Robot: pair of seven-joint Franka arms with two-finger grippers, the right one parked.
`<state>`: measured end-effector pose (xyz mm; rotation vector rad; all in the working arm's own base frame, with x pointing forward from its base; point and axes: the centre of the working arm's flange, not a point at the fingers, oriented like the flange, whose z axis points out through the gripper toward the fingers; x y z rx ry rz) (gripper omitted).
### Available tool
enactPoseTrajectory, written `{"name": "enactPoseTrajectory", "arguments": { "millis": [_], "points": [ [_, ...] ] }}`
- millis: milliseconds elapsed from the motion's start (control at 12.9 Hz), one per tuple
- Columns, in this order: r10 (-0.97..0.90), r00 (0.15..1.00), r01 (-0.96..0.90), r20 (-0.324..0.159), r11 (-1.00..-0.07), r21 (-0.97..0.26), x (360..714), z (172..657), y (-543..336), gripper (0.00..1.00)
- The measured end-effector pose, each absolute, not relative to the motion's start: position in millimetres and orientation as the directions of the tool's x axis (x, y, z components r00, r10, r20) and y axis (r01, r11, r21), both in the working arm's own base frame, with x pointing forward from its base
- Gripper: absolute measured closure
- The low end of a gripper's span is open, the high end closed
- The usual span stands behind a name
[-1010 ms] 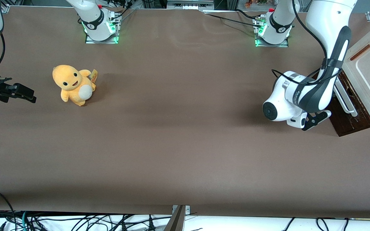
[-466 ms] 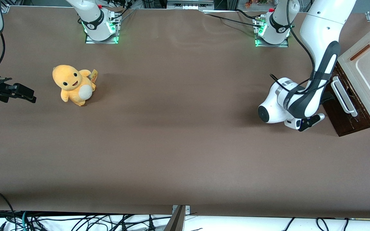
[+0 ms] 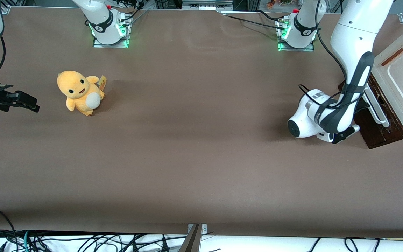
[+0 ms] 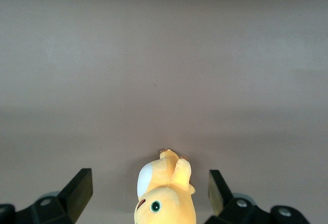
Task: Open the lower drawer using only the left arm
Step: 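Move the open left gripper to the lower drawer's white handle, then close the left gripper around the white bar handle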
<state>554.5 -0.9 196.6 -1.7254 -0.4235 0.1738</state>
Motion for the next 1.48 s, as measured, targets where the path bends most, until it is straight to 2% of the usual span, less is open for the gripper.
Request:
{"name": "enactPoseTrajectory", "arguments": {
  "millis": [699, 1476],
  "points": [
    [0.36, 0.931, 0.088, 0.064, -0.051, -0.995, 541, 162, 10, 0.0],
    [0.375, 0.924, 0.091, 0.079, -0.014, -0.996, 544, 165, 43, 0.04]
  ]
}}
